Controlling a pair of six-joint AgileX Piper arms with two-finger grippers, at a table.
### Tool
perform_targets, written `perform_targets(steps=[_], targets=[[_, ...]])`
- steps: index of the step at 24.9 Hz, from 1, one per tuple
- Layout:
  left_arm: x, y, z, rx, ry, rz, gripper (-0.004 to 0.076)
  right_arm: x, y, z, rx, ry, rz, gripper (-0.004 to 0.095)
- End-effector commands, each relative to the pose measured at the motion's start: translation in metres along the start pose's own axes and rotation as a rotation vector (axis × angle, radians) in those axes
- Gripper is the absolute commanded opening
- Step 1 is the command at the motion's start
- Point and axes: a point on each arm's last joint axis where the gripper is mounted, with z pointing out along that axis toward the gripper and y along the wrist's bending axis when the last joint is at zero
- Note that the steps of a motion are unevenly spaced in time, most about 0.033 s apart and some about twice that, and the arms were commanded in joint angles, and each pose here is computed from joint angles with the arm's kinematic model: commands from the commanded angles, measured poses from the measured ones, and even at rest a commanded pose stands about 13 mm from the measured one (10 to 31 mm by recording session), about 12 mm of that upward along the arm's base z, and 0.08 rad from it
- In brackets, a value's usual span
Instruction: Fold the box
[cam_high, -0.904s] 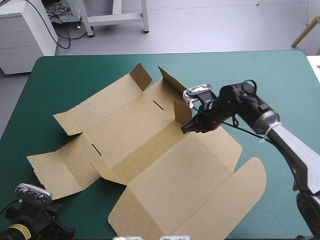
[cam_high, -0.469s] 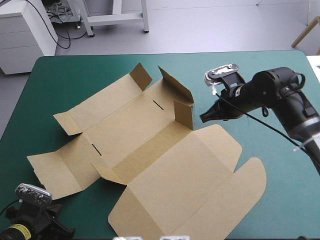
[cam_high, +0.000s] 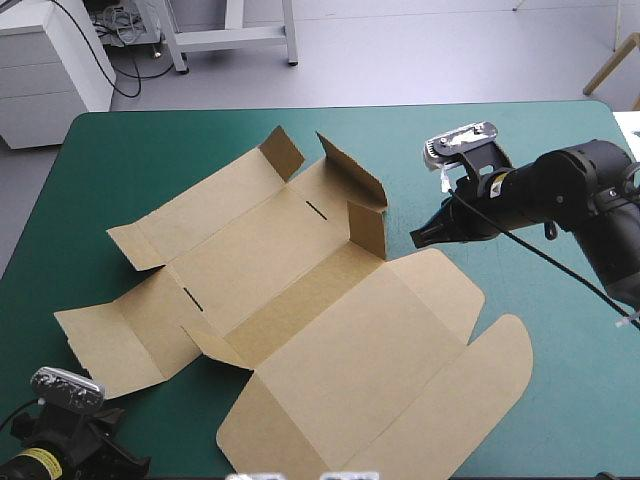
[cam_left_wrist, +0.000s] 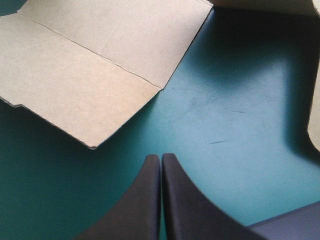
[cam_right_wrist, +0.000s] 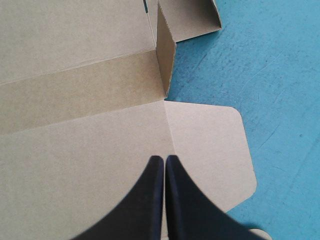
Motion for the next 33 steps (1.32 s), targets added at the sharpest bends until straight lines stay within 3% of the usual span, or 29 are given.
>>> perform_targets(steps=[1, 3, 4, 9, 15, 21, 33], targets=[[-0.009, 0.000, -0.003, 0.006, -0.058, 0.001, -0.0010, -0.004, -0.001, -0.019, 0.037, -0.087, -0.014, 0.0048], [-0.009, 0.000, -0.003, 0.006, -0.058, 0.001, -0.0010, -0.004, -0.002, -0.019, 0.046, -0.086, -0.016, 0.0151], [-0.009, 0.000, -0.003, 0.006, -0.058, 0.001, -0.0010, -0.004, -0.001, -0.019, 0.039, -0.087, 0.003, 0.0311], [-0.009, 0.000, -0.003, 0.006, -0.058, 0.001, -0.0010, -0.007, 0.002, -0.012, -0.013, -0.077, 0.028, 0.0698], [-0.009, 0.000, -0.003, 0.002, -0.058, 0.002, -0.0010, -0.012, 0.005, 0.003, -0.086, -0.056, 0.046, 0.0642], [-0.009, 0.000, -0.003, 0.002, -0.058, 0.002, -0.0010, -0.031, -0.003, 0.027, -0.047, -0.158, -0.086, 0.0612], [-0.009, 0.000, -0.003, 0.002, -0.058, 0.002, -0.0010, -0.073, -0.019, 0.106, -0.059, -0.105, -0.190, 0.0612]])
